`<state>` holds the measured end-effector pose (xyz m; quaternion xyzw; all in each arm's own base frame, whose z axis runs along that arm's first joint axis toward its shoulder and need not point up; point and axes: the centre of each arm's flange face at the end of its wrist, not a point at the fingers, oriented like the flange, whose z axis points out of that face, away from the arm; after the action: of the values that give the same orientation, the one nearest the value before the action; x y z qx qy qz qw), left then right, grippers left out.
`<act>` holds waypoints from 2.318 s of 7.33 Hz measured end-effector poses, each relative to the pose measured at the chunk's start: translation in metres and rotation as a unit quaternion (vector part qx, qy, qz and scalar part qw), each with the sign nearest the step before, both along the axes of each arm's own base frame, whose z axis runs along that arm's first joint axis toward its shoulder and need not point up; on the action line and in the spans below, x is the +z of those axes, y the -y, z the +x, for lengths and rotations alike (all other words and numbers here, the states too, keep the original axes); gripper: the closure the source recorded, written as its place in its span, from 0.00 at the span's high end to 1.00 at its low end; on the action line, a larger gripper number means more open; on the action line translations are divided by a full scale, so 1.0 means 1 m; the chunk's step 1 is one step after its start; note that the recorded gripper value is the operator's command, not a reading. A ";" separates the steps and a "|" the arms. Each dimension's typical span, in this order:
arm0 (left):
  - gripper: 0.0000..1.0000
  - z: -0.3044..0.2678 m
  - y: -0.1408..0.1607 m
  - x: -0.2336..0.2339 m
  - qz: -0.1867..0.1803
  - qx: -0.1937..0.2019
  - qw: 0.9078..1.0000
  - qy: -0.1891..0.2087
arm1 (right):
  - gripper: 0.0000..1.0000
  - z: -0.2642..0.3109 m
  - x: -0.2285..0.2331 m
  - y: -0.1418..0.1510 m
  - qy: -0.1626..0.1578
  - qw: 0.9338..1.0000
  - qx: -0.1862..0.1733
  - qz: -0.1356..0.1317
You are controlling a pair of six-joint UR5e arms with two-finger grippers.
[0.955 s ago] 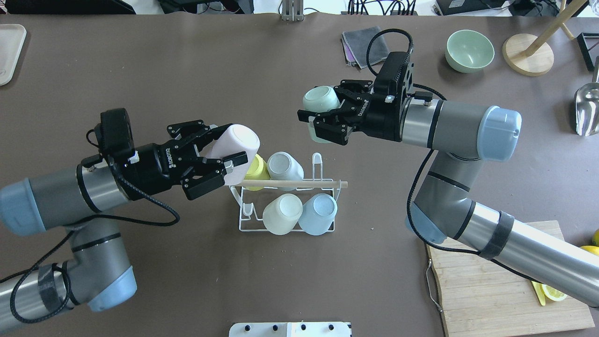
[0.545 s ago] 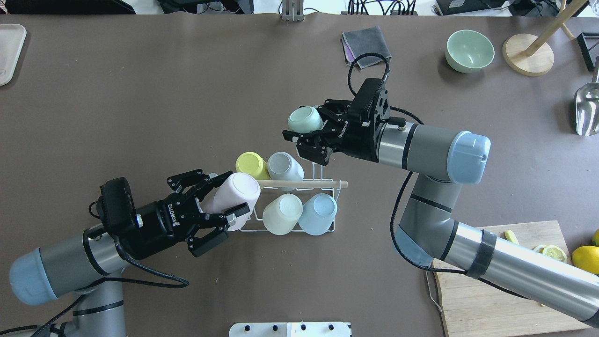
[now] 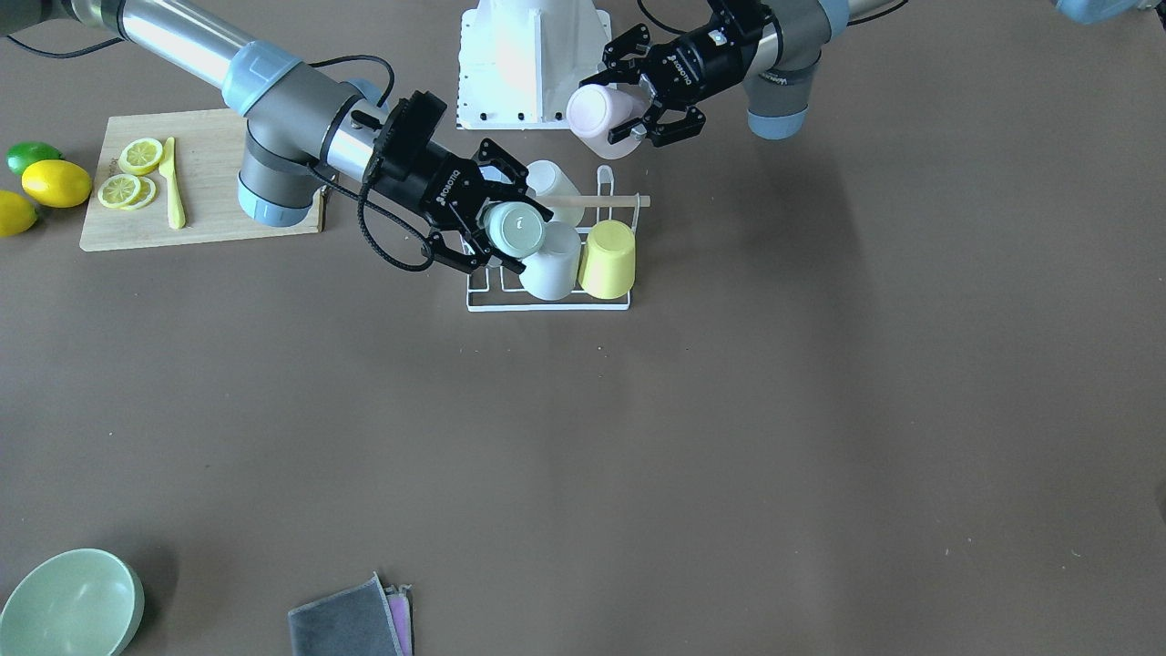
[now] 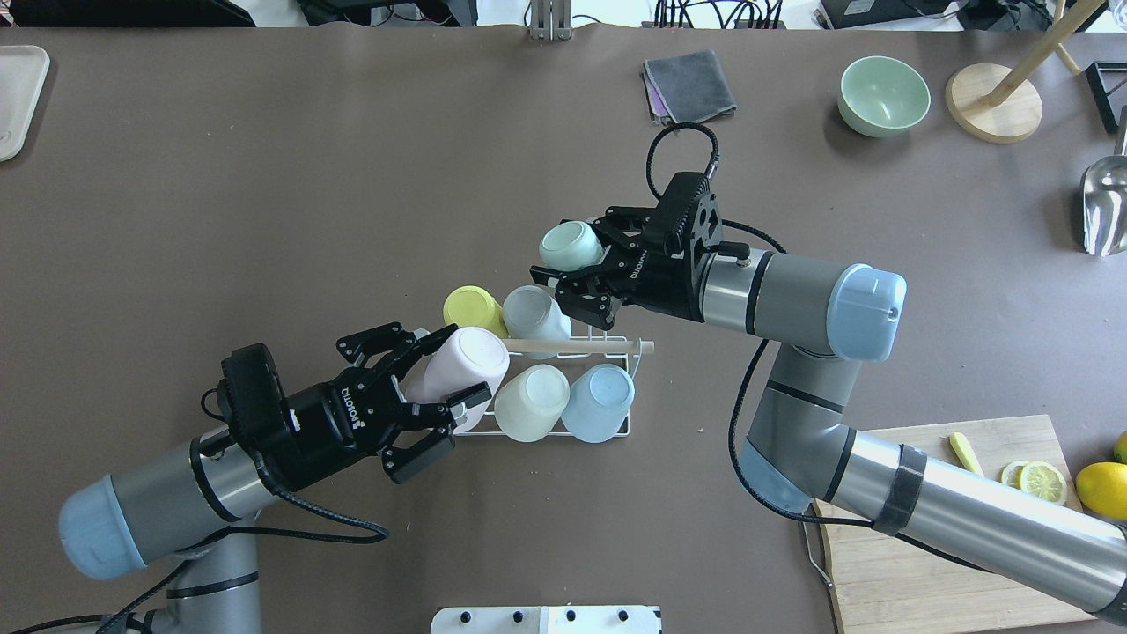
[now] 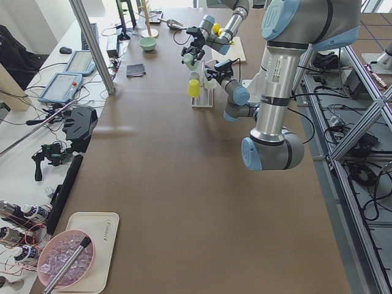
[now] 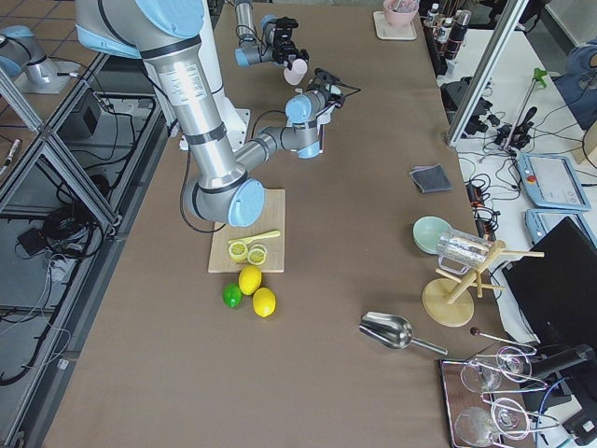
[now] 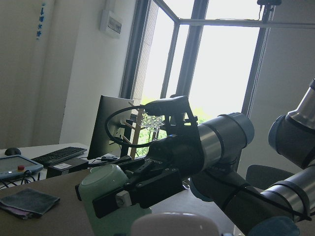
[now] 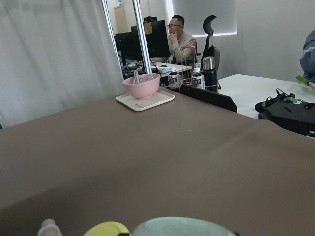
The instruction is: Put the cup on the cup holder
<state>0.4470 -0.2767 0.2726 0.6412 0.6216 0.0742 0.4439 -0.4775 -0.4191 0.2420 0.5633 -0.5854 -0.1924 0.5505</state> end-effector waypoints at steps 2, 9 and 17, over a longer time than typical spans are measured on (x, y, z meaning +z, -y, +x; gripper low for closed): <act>0.00 0.008 0.004 0.003 -0.009 -0.010 1.000 0.004 | 0.00 -0.004 0.007 0.000 -0.007 1.000 0.000 0.002; 0.00 0.015 0.017 0.021 -0.016 -0.023 0.999 0.025 | 0.00 -0.008 0.014 -0.006 -0.012 1.000 -0.003 0.007; 0.98 0.029 0.009 0.039 -0.019 -0.013 0.999 0.042 | 1.00 -0.001 0.039 -0.011 0.003 1.000 -0.006 -0.008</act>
<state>0.4760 -0.2862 0.3114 0.6370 0.5952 0.0833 0.4828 -0.4786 -0.4082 0.2807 0.5558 -0.5922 -0.1894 0.5518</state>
